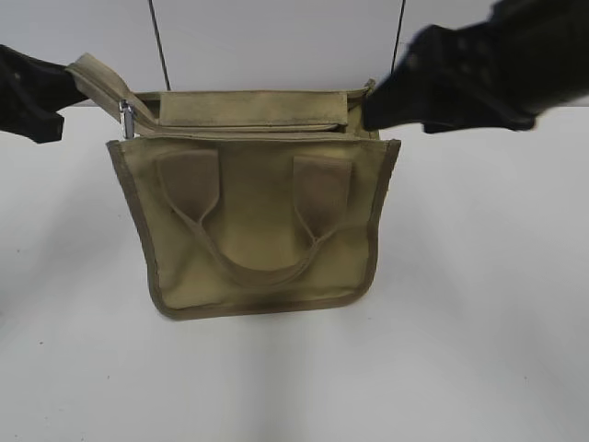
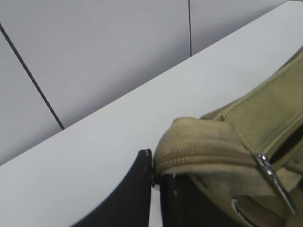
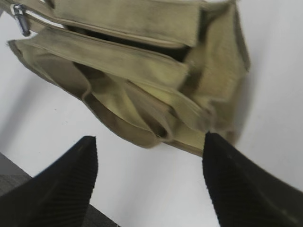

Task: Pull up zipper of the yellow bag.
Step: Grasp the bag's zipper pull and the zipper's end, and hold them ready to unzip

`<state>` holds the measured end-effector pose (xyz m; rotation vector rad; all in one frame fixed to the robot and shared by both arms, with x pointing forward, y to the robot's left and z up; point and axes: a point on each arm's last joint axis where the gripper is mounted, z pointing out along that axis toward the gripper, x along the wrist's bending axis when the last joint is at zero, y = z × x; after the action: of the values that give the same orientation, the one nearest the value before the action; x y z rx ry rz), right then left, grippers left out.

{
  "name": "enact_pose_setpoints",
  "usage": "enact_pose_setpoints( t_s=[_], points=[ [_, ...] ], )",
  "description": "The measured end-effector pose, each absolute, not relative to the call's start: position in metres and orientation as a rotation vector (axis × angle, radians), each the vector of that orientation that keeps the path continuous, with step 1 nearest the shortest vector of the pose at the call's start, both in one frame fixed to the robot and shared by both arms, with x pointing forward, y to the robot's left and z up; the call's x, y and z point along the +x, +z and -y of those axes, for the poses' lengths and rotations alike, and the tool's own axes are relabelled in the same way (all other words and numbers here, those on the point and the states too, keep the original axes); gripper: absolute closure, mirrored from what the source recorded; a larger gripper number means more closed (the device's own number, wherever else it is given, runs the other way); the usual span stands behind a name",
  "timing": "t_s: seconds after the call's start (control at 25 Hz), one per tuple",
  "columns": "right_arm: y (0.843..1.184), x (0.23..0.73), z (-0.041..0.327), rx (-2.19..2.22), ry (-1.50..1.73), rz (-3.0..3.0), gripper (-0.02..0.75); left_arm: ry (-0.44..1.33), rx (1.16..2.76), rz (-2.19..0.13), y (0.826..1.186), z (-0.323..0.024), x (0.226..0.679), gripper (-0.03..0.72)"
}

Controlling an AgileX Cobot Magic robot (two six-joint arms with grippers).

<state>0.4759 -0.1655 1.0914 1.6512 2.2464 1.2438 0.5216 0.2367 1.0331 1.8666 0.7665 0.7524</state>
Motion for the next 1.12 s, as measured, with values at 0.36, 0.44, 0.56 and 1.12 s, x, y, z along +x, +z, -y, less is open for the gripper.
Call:
enact_pose_setpoints(
  t_s=[0.36, 0.44, 0.56, 1.12],
  points=[
    [1.106, 0.534, 0.056, 1.573, 1.333, -2.428, 0.398, 0.749, 1.840, -0.795, 1.038, -0.237, 0.530, 0.680],
    [1.109, 0.541, 0.036, 1.546, 1.343, -2.471, 0.423, 0.746, 1.836, -0.800, 1.038, -0.237, 0.531, 0.680],
    [1.103, 0.551, 0.011, 1.513, 1.333, -2.536, 0.467, 0.740, 1.831, -0.809, 1.038, -0.237, 0.531, 0.680],
    [1.068, 0.581, -0.032, 1.613, 1.337, -2.611, 0.497, 0.718, 1.817, -0.792, 1.039, -0.235, 0.530, 0.680]
  ],
)
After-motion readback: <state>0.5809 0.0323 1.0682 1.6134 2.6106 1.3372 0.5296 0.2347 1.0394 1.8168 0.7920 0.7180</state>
